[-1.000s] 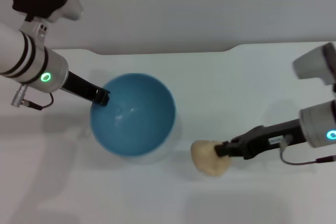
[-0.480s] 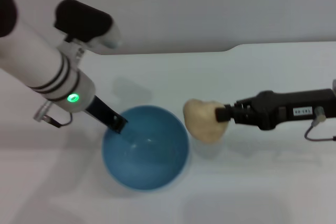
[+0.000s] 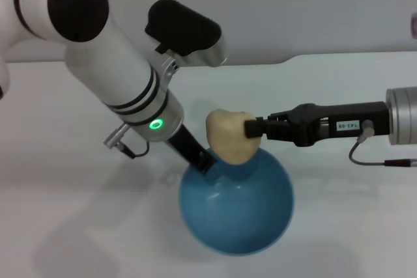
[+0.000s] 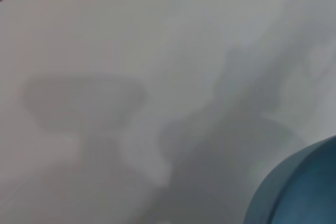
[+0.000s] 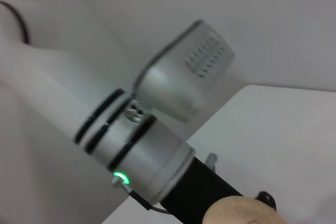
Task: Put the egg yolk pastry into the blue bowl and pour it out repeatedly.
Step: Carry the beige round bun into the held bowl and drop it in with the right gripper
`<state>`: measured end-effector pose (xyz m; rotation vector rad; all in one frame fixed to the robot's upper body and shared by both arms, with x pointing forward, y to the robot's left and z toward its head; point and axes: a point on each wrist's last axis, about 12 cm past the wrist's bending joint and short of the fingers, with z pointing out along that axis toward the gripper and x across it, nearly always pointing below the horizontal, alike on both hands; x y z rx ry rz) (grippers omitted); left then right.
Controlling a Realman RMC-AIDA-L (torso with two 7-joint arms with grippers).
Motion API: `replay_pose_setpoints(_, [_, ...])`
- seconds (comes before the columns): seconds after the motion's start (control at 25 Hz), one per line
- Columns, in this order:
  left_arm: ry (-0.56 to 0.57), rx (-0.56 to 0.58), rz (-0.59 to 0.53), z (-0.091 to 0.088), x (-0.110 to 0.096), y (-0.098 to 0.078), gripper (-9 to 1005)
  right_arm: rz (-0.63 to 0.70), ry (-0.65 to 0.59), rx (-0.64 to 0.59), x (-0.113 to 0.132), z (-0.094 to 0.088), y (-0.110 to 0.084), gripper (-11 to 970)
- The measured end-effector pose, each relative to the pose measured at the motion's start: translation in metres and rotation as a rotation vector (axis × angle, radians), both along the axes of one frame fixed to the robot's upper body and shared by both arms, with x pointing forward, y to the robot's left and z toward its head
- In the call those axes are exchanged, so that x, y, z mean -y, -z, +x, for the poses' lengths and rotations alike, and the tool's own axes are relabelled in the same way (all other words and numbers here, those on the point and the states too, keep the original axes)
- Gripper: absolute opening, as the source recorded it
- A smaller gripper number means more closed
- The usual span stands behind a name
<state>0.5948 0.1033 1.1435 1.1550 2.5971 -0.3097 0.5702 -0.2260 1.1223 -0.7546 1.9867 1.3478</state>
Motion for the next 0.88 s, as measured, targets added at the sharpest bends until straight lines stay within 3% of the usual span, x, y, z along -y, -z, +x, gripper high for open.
replay_pose_setpoints(0.56, [0.014,0.052,-0.013,0.011,0.011,-0.012,13,0.003,0.039,-0.07,0.01,-0.013,0.017,15])
replay_pose_setpoints(0.88, [0.022,0.062,-0.011,0.013,0.013,-0.015,13,-0.012,0.041,-0.097,0.021,-0.019,0.019,95])
